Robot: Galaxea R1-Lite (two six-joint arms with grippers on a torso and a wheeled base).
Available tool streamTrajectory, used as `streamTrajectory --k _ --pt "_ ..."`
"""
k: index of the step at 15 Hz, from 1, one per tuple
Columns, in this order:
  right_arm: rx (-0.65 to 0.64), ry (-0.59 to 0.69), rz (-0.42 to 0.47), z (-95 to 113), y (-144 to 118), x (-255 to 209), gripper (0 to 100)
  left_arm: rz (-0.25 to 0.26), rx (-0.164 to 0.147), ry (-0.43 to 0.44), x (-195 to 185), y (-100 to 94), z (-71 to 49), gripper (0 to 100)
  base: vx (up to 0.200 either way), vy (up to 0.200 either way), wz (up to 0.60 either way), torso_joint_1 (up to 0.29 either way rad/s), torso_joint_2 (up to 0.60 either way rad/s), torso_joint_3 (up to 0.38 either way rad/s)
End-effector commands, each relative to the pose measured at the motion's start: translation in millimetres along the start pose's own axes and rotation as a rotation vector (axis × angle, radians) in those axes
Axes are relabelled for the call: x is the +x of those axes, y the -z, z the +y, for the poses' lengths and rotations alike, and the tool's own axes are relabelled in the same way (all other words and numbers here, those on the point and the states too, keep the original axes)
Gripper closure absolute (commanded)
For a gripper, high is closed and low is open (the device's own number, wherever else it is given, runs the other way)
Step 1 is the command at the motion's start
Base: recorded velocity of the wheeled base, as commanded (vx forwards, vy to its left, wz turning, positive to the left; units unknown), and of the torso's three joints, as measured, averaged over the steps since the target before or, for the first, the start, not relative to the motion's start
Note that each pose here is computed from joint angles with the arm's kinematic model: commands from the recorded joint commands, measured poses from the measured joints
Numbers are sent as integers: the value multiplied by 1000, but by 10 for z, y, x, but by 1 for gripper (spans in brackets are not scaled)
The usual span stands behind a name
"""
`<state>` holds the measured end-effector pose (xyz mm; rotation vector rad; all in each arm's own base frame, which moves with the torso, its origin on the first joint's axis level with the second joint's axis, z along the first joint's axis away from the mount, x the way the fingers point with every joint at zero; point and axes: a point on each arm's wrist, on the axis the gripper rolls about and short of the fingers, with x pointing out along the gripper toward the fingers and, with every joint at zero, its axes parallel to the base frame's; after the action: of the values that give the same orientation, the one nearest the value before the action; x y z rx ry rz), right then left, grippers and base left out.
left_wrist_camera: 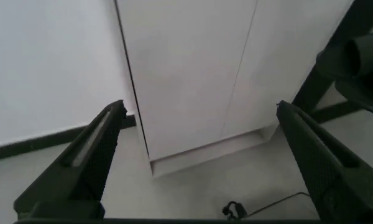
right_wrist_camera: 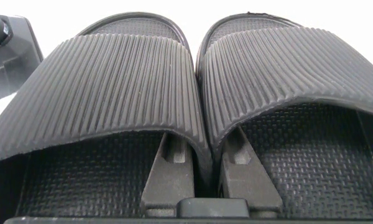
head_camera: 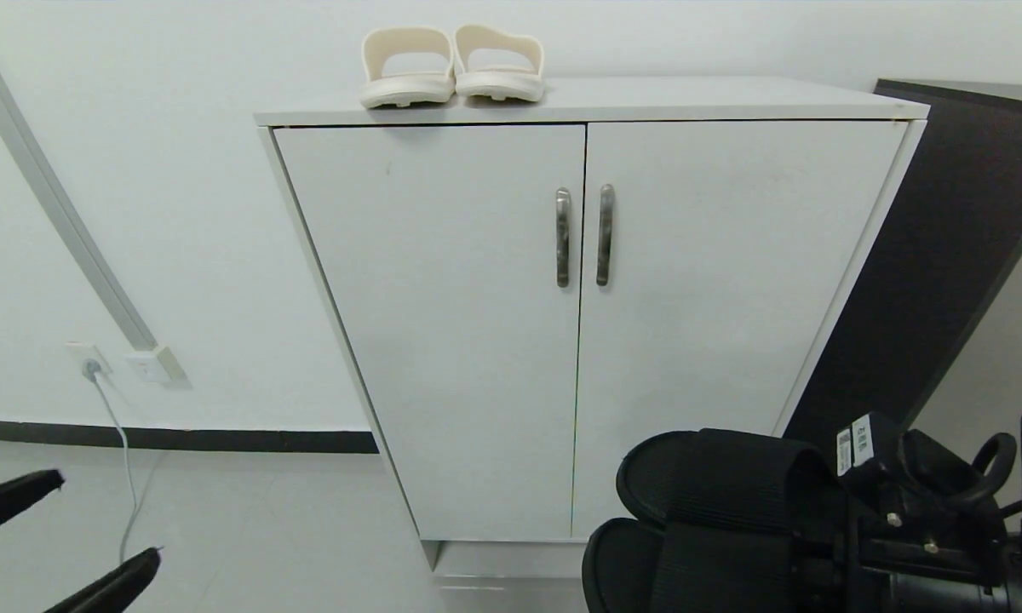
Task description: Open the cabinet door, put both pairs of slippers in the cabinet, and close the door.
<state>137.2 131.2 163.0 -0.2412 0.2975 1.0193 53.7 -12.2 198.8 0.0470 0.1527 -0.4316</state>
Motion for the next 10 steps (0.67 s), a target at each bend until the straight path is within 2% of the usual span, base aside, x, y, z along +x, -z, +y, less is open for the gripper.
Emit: streamTrajectory --k 1,2,5,8,10 --pt "-1 -1 2 1 3 4 100 41 50 198 448 -246 -31 0 0 0 0 0 0 0" --pt "-1 0 2 0 3 4 100 35 53 258 548 -324 -84 0 0 0 0 0 0 0" --pt "1 -1 2 1 3 4 100 37 28 386 914 -538 -268 0 0 0 0 0 0 0" --pt "3 -5 3 -1 3 11 100 -10 26 435 1294 -718 -457 0 0 0 0 0 0 0" --pt "4 -5 7 -1 11 17 100 -16 32 433 1508 -812 -572 0 0 0 0 0 0 0"
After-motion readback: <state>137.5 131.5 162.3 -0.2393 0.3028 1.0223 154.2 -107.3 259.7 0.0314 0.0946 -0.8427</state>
